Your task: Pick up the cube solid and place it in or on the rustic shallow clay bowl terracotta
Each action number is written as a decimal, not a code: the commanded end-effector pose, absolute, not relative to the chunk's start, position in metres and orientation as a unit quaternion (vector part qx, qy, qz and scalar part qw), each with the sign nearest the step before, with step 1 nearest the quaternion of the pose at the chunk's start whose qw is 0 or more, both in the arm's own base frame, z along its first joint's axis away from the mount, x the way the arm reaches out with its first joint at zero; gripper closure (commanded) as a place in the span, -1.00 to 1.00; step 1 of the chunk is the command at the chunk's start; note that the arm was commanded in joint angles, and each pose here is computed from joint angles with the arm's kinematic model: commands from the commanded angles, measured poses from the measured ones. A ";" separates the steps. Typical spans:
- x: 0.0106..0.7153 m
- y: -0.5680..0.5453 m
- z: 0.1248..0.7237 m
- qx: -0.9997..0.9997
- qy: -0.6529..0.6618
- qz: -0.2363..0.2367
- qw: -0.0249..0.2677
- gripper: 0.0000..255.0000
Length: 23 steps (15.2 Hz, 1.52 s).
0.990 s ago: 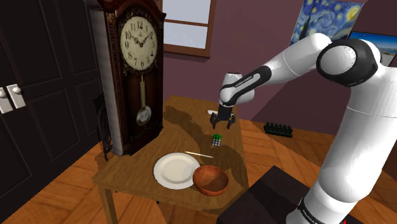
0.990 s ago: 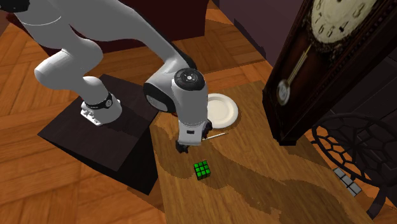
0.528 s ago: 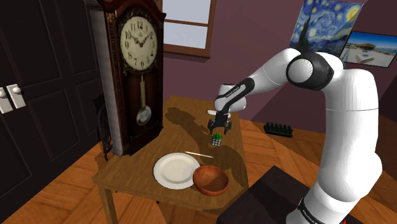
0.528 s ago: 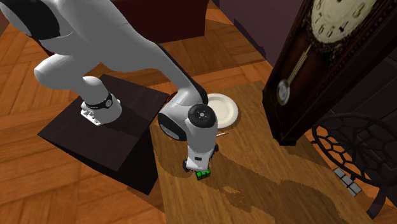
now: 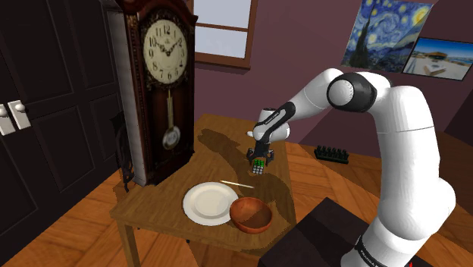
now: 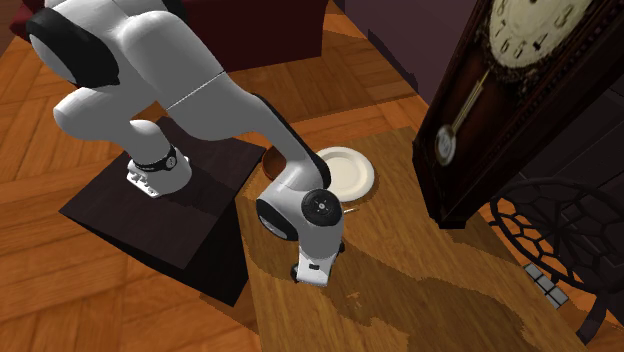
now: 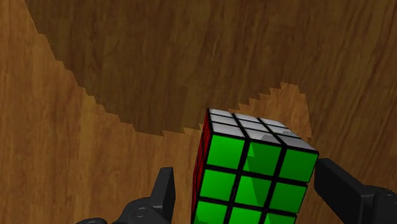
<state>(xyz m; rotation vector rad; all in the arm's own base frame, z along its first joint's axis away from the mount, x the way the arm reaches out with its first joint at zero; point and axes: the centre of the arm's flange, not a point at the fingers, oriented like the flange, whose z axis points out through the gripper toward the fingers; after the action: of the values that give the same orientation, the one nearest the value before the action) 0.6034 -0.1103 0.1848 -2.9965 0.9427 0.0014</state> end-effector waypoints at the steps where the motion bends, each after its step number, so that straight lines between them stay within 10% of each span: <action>1: 0.603 -0.110 0.171 -0.954 0.300 0.000 0.000 -1.00; 9: 0.603 -0.110 0.171 -0.954 0.300 0.000 0.000 -1.00; 10: 0.603 -0.110 0.171 -0.954 0.300 0.000 0.000 1.00; 23: 0.603 -0.110 0.192 -0.954 0.300 0.000 0.000 1.00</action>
<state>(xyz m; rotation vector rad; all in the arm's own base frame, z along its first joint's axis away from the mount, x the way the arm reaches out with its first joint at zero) 0.6030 -0.1096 0.1868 -2.9963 0.9432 0.0004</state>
